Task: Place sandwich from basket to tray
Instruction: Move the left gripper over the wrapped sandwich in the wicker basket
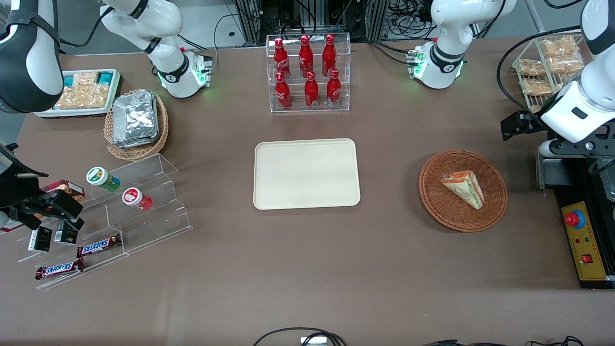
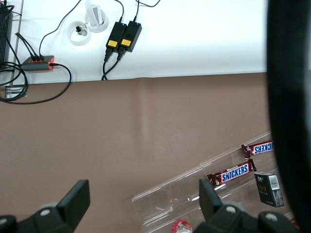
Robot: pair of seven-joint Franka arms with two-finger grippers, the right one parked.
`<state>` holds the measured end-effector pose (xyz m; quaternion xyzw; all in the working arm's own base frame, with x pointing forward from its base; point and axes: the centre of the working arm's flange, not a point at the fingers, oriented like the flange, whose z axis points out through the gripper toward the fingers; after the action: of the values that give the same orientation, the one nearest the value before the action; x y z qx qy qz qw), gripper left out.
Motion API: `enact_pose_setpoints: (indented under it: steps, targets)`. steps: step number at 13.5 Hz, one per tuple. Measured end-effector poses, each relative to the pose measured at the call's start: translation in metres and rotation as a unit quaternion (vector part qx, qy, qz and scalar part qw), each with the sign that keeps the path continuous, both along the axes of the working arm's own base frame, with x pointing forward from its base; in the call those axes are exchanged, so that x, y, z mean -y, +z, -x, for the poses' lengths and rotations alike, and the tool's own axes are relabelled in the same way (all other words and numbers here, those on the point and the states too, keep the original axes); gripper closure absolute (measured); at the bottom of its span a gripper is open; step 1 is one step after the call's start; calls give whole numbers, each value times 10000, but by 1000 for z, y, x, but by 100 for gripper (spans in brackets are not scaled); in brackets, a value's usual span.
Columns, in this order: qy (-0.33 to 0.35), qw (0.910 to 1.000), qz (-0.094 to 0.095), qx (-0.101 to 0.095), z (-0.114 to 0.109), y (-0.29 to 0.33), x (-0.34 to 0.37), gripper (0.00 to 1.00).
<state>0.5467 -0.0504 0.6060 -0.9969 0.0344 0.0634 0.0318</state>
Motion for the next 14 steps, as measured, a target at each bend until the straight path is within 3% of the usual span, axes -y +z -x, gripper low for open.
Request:
enact_pose_setpoints:
  steps: [8,14]
  targets:
    - [76,10000,-52,-23,-3,-9,-10,0]
    - [551,9984,-111,75,-5,-124,-24,0]
